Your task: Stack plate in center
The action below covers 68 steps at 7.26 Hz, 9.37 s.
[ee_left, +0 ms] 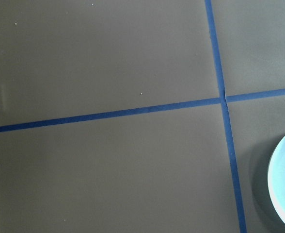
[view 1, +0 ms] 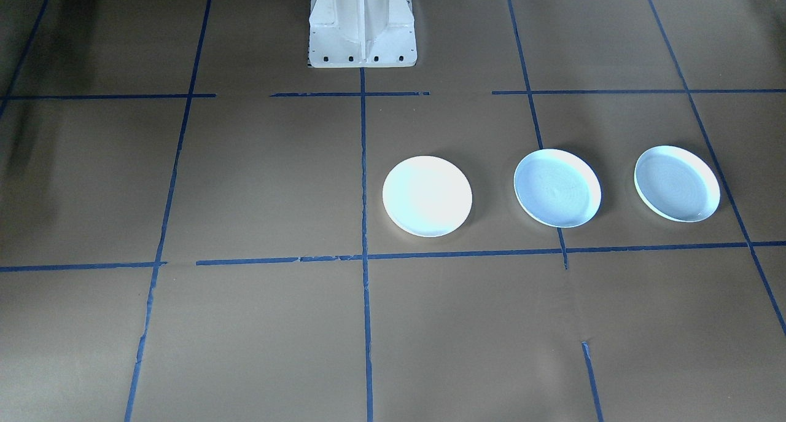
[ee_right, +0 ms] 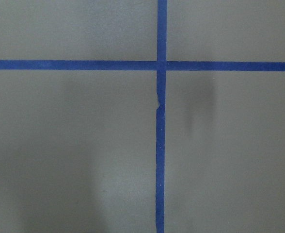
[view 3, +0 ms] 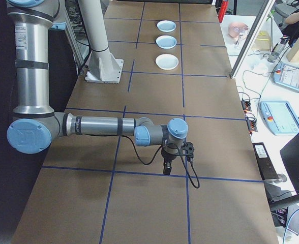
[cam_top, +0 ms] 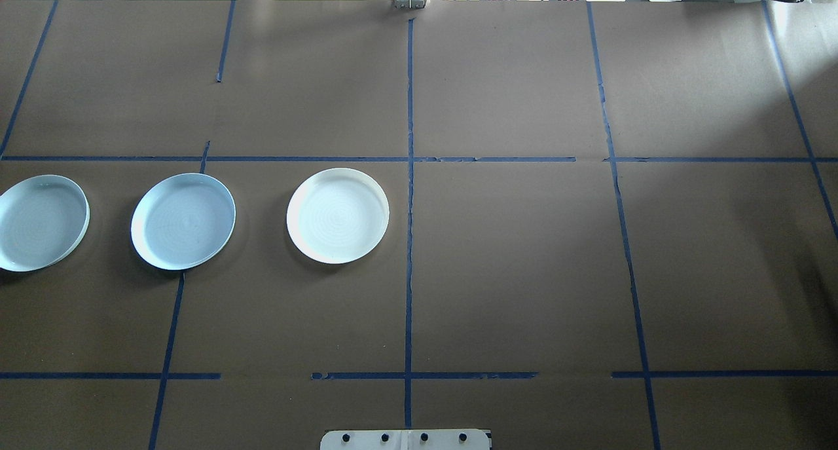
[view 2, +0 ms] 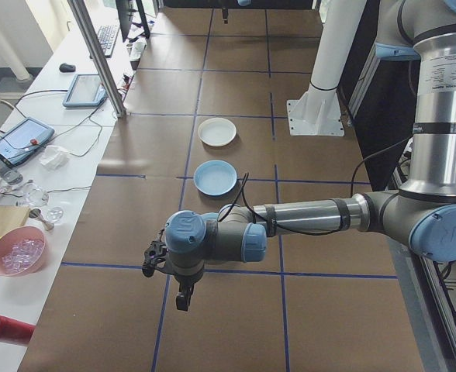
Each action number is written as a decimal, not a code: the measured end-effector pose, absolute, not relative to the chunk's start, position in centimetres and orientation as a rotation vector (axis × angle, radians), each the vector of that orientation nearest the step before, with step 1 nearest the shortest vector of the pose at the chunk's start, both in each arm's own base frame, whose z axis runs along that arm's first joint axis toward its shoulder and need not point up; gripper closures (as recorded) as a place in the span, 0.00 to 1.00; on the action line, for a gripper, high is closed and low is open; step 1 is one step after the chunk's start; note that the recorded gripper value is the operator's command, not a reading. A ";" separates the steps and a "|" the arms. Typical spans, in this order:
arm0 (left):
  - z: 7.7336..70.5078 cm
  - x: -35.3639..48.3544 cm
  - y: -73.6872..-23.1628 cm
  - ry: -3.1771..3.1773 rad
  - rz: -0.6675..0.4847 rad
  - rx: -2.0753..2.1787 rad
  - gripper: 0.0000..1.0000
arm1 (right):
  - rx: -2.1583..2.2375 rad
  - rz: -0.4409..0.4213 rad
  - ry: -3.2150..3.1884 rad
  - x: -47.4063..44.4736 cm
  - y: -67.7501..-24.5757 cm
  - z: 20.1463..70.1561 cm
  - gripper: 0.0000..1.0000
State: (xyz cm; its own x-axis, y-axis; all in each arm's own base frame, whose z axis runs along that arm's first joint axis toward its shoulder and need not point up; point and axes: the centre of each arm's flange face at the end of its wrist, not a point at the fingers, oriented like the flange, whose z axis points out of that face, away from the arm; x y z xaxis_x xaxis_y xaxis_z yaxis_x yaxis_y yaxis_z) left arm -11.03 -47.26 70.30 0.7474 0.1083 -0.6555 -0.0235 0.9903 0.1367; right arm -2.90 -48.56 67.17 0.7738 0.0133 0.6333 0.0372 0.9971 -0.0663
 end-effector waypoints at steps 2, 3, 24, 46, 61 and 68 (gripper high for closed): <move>74.0 -10.8 -45.0 0.727 0.040 0.108 0.00 | -0.077 -0.013 -0.686 -2.9 -48.6 67.2 0.00; 75.7 -10.7 -44.1 0.727 0.008 0.121 0.00 | -0.076 -0.013 -0.686 -2.9 -48.6 67.2 0.00; 73.0 12.1 -46.2 0.975 -0.078 0.009 1.00 | -0.076 -0.013 -0.686 -2.9 -48.6 67.1 0.00; 56.9 25.8 -48.2 1.206 -0.096 -0.106 0.00 | -0.077 -0.013 -0.686 -2.9 -48.6 67.2 0.00; 34.6 46.8 -45.3 1.108 -0.265 -0.139 0.09 | -0.075 -0.013 -0.686 -2.9 -48.6 67.1 0.00; 34.4 49.0 -46.7 1.025 -0.269 -0.003 0.43 | -0.074 -0.014 -0.687 -2.9 -48.6 67.1 0.00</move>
State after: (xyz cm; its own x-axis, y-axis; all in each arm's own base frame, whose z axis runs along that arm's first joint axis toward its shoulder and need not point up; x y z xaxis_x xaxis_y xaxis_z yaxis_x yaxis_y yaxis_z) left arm 48.96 -46.72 34.39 0.4894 -0.2228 -0.8431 0.2204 0.9670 -0.1276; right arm -2.91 -48.61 67.07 0.7735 0.0114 0.6337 0.0377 0.9972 -0.0639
